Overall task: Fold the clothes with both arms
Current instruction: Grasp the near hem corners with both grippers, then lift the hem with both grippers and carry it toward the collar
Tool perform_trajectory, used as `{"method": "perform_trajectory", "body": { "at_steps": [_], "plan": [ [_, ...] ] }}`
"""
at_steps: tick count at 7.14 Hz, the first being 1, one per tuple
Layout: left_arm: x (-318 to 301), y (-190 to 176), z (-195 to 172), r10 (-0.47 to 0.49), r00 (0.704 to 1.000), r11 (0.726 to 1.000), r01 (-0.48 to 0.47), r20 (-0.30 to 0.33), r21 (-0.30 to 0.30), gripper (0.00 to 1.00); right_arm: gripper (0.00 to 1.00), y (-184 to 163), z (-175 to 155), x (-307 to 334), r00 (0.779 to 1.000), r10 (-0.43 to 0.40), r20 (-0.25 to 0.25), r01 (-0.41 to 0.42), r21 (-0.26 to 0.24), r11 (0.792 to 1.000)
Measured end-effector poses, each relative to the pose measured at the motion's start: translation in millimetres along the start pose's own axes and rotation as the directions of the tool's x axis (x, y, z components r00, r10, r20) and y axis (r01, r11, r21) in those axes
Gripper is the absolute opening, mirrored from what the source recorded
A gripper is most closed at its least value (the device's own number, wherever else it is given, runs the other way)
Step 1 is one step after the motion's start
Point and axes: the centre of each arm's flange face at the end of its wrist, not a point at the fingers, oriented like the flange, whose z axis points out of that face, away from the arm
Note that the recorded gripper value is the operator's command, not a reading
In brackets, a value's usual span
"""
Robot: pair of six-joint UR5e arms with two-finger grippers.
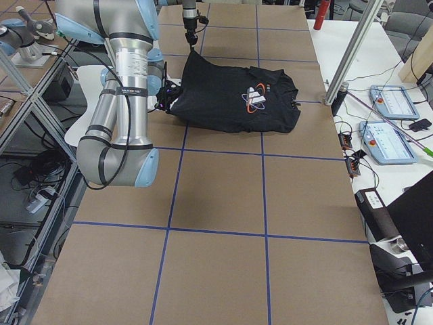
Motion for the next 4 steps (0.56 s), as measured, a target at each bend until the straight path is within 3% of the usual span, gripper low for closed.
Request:
{"method": "perform_trajectory", "body": {
  "at_steps": [2,4],
  "plan": [
    [21,5,-8,-0.002,0.999,1.0,0.001,-0.05,-0.027,0.0,0.0,-16,-11,-10,0.999,0.036,0.02,-0.036,-0.007,0.999],
    [56,-22,-28,0.006,0.993,1.0,-0.008,-0.121,-0.02,0.0,0.0,-53,-24,-31,0.992,0.116,0.038,-0.115,-0.027,0.993]
  ]
}}
